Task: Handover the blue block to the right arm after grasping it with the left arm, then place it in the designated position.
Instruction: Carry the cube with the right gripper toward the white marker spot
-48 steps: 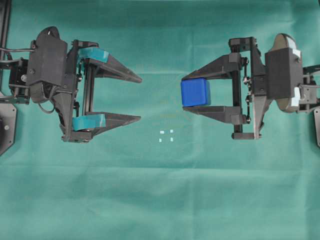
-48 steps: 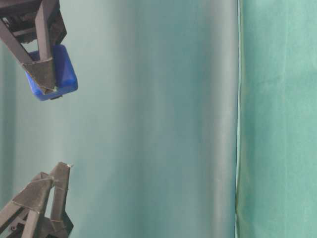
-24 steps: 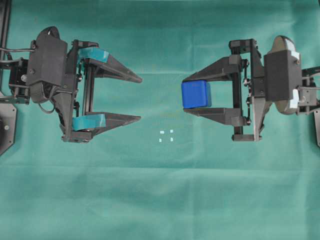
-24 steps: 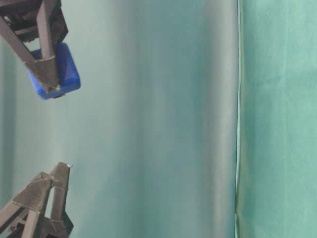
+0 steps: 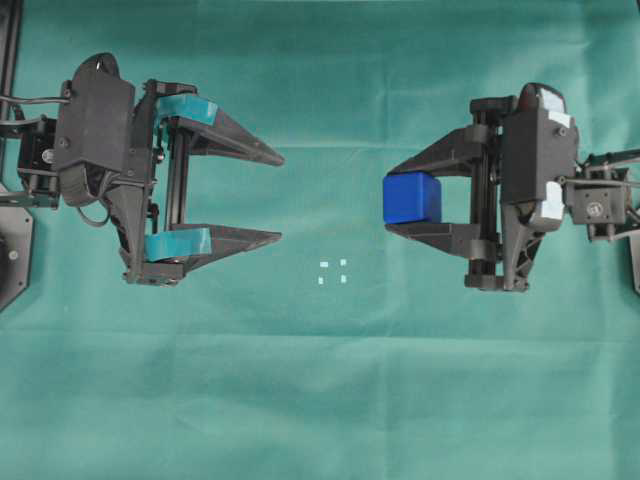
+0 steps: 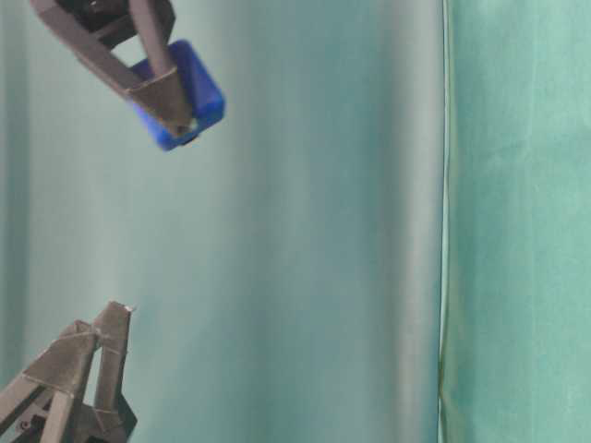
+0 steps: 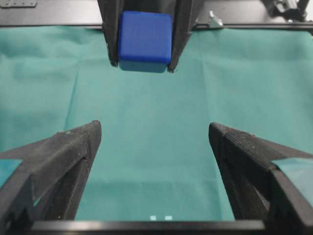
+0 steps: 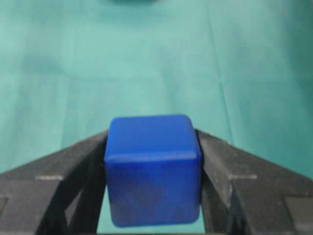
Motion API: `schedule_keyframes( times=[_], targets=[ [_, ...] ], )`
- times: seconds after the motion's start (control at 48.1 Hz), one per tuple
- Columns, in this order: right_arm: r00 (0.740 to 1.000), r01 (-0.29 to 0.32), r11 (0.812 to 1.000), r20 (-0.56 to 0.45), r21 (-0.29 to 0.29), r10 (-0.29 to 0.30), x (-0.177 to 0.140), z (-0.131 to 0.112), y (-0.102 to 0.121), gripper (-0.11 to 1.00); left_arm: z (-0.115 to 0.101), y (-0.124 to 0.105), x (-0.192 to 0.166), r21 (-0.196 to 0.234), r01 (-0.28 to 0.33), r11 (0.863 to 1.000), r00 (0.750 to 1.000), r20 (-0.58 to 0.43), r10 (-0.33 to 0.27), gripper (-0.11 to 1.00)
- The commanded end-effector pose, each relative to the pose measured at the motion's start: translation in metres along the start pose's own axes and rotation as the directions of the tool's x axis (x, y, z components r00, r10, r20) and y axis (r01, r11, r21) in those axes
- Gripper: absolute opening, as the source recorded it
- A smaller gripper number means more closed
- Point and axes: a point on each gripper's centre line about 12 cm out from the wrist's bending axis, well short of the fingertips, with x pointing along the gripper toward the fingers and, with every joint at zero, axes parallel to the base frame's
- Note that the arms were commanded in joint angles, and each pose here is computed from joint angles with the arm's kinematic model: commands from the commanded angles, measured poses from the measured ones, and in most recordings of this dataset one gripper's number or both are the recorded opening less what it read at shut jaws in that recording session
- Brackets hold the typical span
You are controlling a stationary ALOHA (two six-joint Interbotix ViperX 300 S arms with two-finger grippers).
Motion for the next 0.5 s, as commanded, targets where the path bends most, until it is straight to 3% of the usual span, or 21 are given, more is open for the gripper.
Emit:
schedule_keyframes(
  times=[0.0,0.229,0.479],
  targets=[
    [1.000,-0.009,1.000,0.023,0.011,0.008,-0.008,0.008,0.002,0.51,0.012,0.001,-0.002,0.001,-0.003,1.000,0.999,0.035,0.003,1.00],
    [1.000,-0.006,1.000,0.011,0.009,0.006,-0.003,0.006,0.002,0.51,0.012,0.001,-0.001,0.001,-0.003,1.000,0.999,0.034,0.003,1.00],
    [0.999,-0.019,1.000,-0.038,0.000,0.019,0.022,-0.010,0.007,0.51,0.012,0.001,-0.001,0.001,-0.003,1.000,0.999,0.035,0.003,1.00]
  ],
)
